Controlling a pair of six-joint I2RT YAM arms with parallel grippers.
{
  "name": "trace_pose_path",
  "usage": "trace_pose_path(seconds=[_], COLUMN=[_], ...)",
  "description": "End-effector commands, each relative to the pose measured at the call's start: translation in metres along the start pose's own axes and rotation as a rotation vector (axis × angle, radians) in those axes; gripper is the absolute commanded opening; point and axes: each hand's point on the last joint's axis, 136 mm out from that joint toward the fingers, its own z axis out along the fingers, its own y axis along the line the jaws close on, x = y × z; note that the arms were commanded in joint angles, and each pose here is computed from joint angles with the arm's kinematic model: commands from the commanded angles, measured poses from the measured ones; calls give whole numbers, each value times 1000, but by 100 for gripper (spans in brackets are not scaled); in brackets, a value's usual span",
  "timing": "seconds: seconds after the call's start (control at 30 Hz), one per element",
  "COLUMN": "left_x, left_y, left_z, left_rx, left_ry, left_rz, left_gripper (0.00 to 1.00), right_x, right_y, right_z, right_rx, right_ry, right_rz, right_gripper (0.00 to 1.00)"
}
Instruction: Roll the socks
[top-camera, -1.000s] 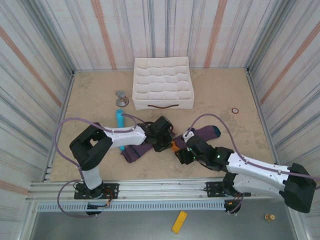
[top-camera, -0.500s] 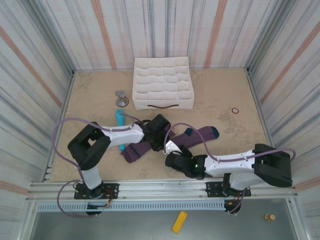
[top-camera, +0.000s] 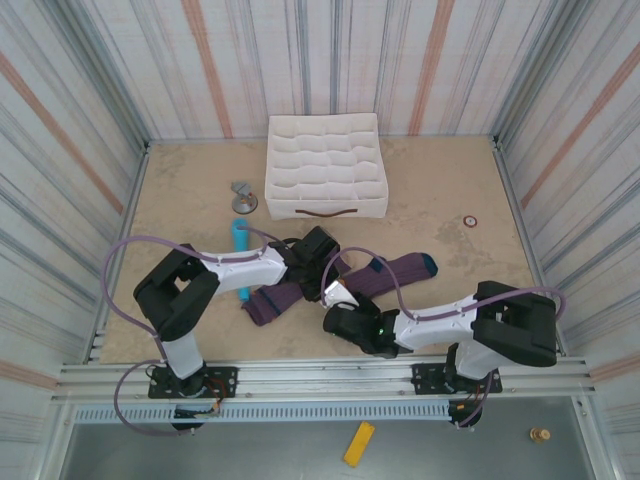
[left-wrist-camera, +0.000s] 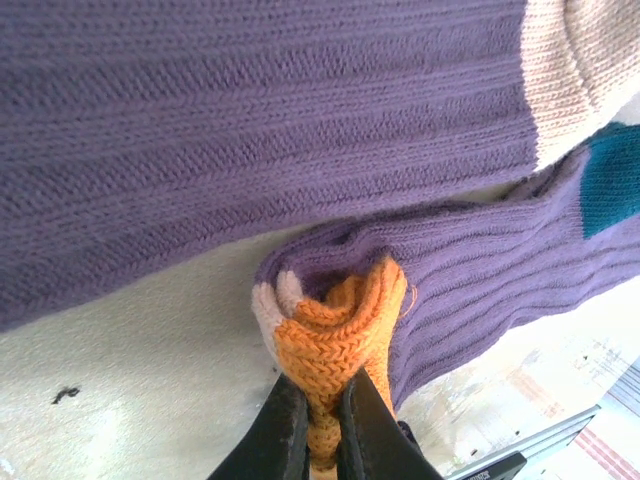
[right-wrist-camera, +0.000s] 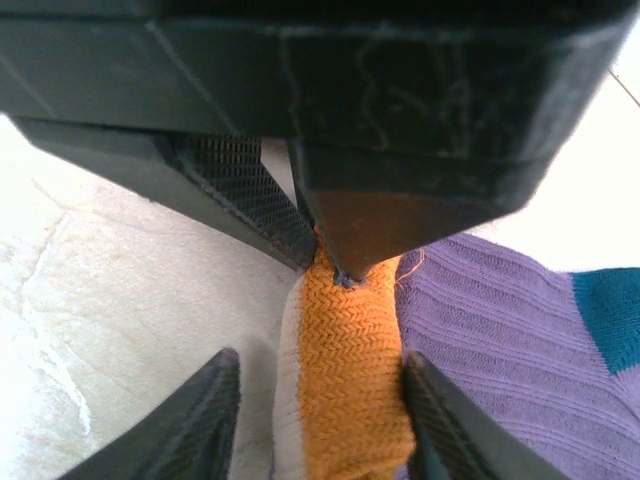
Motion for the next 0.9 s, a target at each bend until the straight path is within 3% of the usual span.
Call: trace_pose_path(seconds=[0.0,0.1,0.2,0.33,0.43,0.57,0.87], left_x=[4,2,1,-3,-8,-14,-12], left_y=[2,-1,-5,-16,-25,-33,-41], left_z=[-7,-10,-11,-17,-27,-39,-47], left_rx=[0,17,44,107,134,166,187], left_ry=[19,5,-4,-42,-82,-134,-190], left_rz=[16,28,34,38,60,91,157], left_gripper=[0,5,23,50,62,66,68], right_x=[3,7,15,31,42,52,69], right_y=[-6,-7,-7,-6,-3,-3,-15], right_z=[6,8,9,11,12,8,5], right_rx=[20,7,-30,-103,-158,-191,-389], right_ry=[17,35,62,115,154,176,239], right_rz=[51,85,131,230,319,405,810], right_gripper=[32,13,0,0,0,0,0])
